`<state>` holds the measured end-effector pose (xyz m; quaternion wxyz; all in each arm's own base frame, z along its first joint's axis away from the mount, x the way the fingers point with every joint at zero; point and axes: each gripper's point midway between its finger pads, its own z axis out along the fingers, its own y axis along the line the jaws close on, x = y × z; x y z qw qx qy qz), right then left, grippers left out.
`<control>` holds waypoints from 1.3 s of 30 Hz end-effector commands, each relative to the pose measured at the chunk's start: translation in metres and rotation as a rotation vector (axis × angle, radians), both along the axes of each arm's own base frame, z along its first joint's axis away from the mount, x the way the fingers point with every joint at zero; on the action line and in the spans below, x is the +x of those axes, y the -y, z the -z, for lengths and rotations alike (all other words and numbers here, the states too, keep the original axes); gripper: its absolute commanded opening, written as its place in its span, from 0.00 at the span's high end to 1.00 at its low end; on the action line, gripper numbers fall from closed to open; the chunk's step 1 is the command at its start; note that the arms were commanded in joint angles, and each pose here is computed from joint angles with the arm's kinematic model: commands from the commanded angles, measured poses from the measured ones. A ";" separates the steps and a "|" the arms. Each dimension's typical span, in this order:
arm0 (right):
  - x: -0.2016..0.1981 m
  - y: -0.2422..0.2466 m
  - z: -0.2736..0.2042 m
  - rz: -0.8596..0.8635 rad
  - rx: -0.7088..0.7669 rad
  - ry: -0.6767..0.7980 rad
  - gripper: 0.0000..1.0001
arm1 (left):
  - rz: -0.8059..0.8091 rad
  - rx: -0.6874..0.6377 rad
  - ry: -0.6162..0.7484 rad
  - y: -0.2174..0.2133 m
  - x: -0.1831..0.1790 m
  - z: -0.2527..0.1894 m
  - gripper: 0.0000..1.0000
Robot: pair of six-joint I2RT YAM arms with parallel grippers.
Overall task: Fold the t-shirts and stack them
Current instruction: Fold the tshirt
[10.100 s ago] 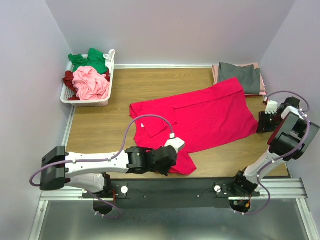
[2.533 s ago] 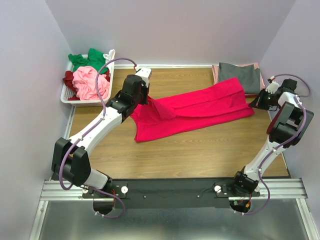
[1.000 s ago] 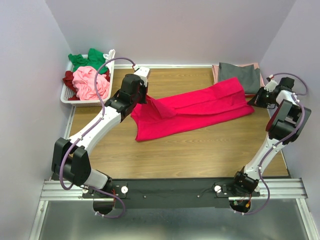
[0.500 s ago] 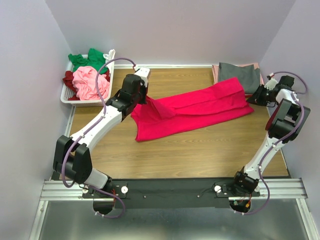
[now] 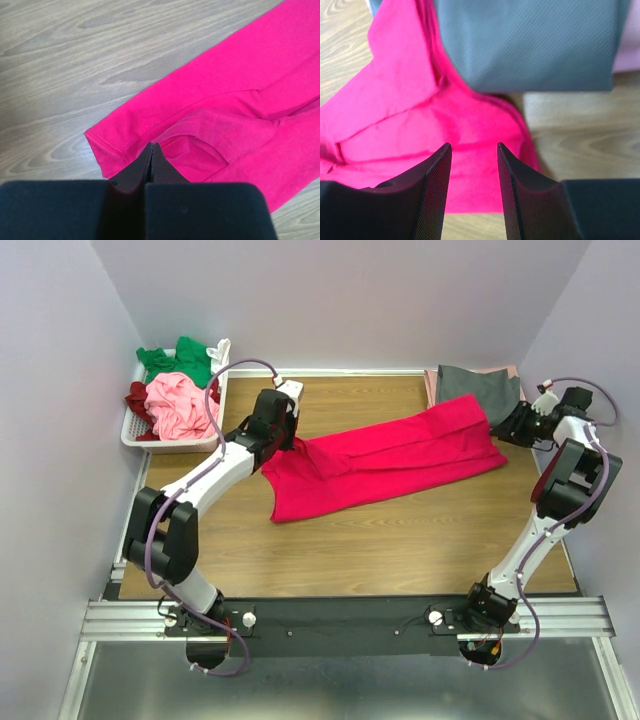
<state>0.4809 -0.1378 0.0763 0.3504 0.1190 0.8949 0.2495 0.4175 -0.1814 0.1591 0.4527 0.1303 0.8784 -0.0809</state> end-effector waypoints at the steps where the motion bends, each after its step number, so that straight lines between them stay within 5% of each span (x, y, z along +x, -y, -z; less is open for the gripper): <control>1: -0.006 -0.011 -0.023 -0.038 -0.006 0.061 0.51 | -0.021 -0.005 0.013 -0.002 0.017 -0.002 1.00; 7: -0.024 -0.019 -0.023 -0.078 -0.032 0.066 0.50 | -0.050 0.009 -0.027 -0.007 0.028 0.017 1.00; 12: -0.040 -0.027 -0.021 -0.106 -0.045 0.067 0.50 | -0.114 0.036 -0.051 -0.016 0.042 0.023 0.49; 17: -0.062 -0.039 -0.020 -0.146 -0.067 0.071 0.50 | -0.232 0.058 0.014 -0.045 0.057 -0.013 0.27; 23: -0.095 -0.070 -0.028 -0.334 -0.086 0.134 0.46 | -0.195 -0.106 0.106 -0.044 0.014 -0.067 0.24; 31: -0.130 -0.102 -0.025 -0.523 -0.145 0.129 0.46 | -0.109 -0.416 -0.077 -0.032 -0.110 -0.002 0.29; 39: -0.142 -0.114 -0.017 -0.515 -0.073 0.104 0.46 | -0.054 -0.409 -0.231 -0.019 -0.122 0.047 0.41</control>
